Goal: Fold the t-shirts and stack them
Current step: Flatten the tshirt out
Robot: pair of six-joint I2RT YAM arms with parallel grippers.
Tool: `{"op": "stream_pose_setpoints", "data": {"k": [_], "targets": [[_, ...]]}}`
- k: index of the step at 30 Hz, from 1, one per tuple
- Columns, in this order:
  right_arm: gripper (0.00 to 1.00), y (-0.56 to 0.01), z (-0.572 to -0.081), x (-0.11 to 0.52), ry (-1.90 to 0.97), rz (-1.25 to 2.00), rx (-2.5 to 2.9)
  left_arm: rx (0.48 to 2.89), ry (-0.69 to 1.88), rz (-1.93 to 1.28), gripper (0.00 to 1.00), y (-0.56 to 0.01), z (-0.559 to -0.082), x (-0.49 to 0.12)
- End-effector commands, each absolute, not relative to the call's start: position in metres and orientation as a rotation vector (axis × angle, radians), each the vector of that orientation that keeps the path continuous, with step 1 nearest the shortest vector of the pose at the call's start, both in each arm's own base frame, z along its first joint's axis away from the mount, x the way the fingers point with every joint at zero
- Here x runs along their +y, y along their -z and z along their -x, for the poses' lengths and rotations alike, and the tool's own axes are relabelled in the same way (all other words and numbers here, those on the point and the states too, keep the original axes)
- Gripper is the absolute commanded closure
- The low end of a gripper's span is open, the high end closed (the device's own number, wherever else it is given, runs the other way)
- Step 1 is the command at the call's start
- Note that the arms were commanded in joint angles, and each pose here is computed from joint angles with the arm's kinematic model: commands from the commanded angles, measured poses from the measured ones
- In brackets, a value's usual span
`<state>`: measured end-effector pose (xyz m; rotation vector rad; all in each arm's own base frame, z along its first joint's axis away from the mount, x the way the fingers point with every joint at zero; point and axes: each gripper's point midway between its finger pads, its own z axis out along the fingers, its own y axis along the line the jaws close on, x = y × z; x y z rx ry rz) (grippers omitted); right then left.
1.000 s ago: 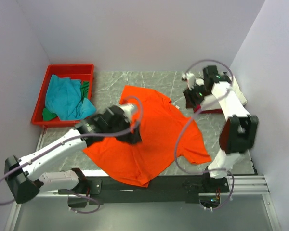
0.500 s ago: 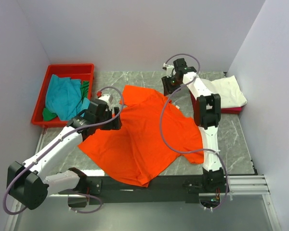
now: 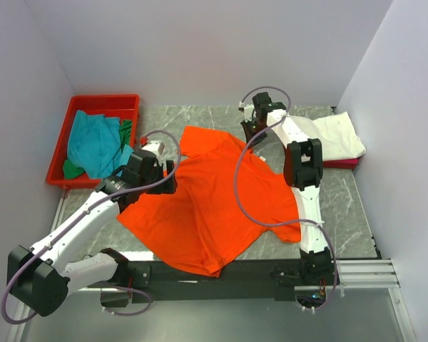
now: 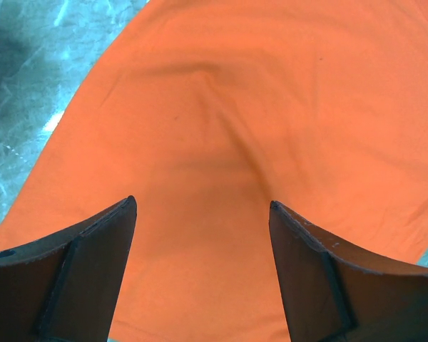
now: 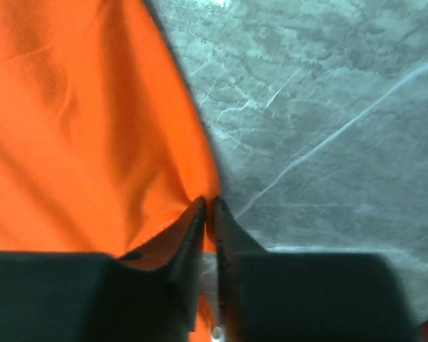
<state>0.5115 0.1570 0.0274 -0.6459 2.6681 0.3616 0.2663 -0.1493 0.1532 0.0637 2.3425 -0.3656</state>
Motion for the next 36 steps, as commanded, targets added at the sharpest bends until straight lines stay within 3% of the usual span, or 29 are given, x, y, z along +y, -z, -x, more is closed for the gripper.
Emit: {"op": "stream_pose_setpoints", "data": {"k": [1, 3, 11, 21, 26, 28, 36], "targets": [[0.92, -0.036, -0.514, 0.160, -0.355, 0.648, 2.652, 2.270, 0.342, -0.056, 0.20, -0.168, -0.273, -0.143], [1.00, -0.042, -0.523, 0.150, -0.302, 0.604, 2.627, 2.267, 0.328, -0.053, 0.20, -0.169, -0.272, -0.140], [1.00, -0.069, -0.547, 0.070, -0.048, 0.395, 2.585, 2.232, 0.285, -0.031, 0.19, -0.174, -0.274, -0.126], [1.00, -0.047, -0.479, 0.060, -0.189, 0.588, 2.707, 2.277, 0.255, -0.012, 0.20, -0.162, -0.292, -0.121], [1.00, -0.042, -0.448, 0.070, -0.201, 0.668, 2.720, 2.336, 0.219, 0.122, 0.27, -0.145, -0.307, -0.092], [1.00, -0.039, -0.439, 0.073, -0.200, 0.690, 2.722, 2.371, 0.226, 0.213, 0.36, -0.134, -0.312, -0.073], [1.00, -0.044, -0.430, 0.070, -0.136, 0.685, 2.677, 2.425, 0.285, 0.482, 0.41, -0.102, -0.296, -0.041]]}}
